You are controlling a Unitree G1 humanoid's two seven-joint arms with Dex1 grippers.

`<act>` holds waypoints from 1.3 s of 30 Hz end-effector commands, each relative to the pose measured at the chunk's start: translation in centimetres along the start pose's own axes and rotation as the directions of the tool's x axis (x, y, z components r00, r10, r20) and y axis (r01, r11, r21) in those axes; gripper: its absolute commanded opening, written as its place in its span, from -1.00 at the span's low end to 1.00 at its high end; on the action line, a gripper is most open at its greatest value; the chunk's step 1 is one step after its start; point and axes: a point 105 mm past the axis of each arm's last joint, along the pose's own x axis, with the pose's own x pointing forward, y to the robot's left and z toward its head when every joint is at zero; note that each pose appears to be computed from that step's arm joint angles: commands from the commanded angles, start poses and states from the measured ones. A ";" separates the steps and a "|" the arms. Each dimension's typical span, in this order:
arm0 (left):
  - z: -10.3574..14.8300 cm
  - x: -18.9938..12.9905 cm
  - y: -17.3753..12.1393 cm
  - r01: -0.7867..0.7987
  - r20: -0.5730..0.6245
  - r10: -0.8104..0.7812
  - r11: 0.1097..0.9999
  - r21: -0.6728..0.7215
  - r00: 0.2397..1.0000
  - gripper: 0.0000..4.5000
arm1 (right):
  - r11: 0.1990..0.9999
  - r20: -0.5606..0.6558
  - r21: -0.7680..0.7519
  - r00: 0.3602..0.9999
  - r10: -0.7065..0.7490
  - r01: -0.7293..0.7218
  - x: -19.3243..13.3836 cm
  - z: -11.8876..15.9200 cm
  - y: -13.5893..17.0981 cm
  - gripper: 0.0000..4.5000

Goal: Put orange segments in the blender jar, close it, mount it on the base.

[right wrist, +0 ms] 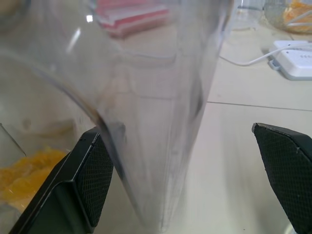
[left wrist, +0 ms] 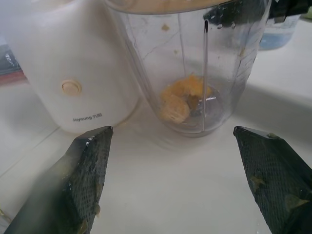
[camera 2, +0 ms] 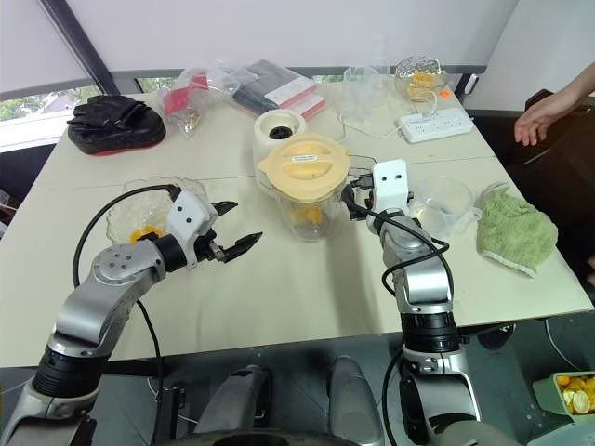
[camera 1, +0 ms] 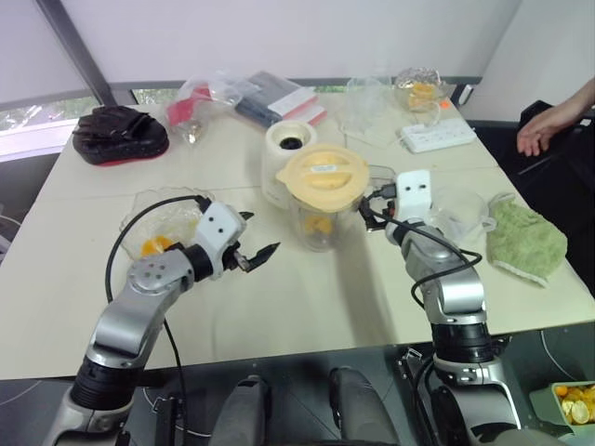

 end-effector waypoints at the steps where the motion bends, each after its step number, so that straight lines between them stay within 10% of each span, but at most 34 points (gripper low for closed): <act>1: 1.1 0.2 -0.1 0.011 0.037 -0.012 0.999 0.042 0.999 0.85 | 1.000 0.063 0.007 0.998 0.008 -0.009 -0.6 1.8 0.3 0.99; 5: 1.1 0.3 -0.1 0.013 0.040 -0.015 0.999 0.043 0.999 0.85 | 1.000 0.056 0.011 0.998 0.009 -0.009 -1.0 1.7 0.4 0.76; 12: 1.1 0.5 -0.2 0.019 0.043 -0.021 0.999 0.045 0.999 0.85 | 1.000 0.046 0.017 0.999 0.004 -0.005 -1.1 1.5 0.4 -0.59; 23: 1.2 0.5 0.1 0.006 0.046 -0.008 0.999 0.044 0.999 0.85 | 0.996 0.097 0.082 0.995 -0.034 0.026 -1.7 3.3 -0.1 -0.58; 39: 1.3 0.7 0.5 -0.026 0.068 0.025 0.999 0.021 0.997 0.85 | 0.997 0.298 0.046 0.952 -0.067 0.056 -3.8 20.0 -3.1 -0.58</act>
